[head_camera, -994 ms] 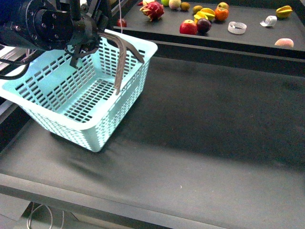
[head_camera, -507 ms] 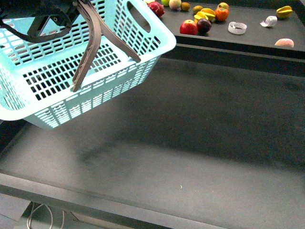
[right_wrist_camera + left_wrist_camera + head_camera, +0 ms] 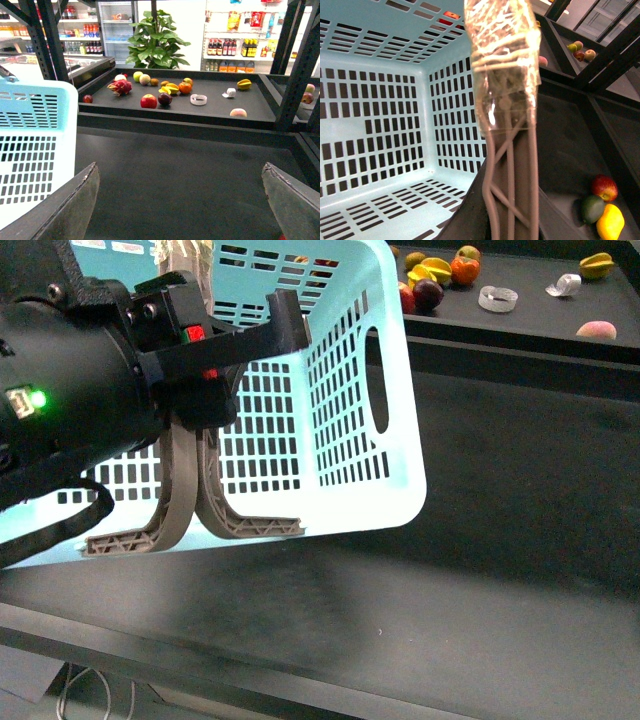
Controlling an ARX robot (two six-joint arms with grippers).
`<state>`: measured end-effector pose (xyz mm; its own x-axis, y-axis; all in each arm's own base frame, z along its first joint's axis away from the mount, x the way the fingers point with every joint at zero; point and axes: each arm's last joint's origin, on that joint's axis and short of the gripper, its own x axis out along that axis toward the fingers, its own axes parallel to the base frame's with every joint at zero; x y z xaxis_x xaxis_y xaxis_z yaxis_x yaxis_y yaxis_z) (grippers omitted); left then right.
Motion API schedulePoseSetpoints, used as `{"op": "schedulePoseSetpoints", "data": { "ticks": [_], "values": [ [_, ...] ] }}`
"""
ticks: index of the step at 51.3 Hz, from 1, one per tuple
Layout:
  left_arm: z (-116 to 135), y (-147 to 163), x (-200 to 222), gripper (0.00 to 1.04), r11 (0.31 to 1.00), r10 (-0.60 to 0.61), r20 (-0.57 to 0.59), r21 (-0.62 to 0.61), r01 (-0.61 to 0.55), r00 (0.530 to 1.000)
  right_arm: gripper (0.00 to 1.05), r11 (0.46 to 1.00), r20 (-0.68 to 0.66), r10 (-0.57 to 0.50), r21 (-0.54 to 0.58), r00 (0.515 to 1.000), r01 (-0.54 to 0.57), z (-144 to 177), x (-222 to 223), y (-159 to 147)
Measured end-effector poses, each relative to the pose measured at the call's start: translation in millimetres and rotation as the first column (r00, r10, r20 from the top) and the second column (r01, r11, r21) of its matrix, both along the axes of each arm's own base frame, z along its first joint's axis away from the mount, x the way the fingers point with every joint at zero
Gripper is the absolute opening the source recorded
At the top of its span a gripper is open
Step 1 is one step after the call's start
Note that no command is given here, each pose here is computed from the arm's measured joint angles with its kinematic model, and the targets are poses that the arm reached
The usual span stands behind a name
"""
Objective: Pick mango with right arm and hold basket with left
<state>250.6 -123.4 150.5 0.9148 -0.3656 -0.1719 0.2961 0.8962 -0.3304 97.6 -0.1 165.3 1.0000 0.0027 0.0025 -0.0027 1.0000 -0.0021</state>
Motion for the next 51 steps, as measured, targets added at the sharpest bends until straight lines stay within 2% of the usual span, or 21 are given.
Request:
{"op": "schedulePoseSetpoints", "data": {
  "ticks": [12,31,51],
  "values": [
    [3,-14,-13,0.07,0.998,-0.063,0.067,0.012,0.062,0.996,0.96,1.000,0.000,0.000,0.000,1.000,0.000,0,0,0],
    [13,-44,-7,0.07,0.985,-0.169,0.109,-0.020,0.172,0.980,0.96,1.000,0.000,0.000,0.000,1.000,0.000,0,0,0],
    [14,-50,-4,0.07,0.989,-0.146,0.115,-0.019,0.149,0.983,0.96,1.000,0.000,0.000,0.000,1.000,0.000,0,0,0]
  ]
}}
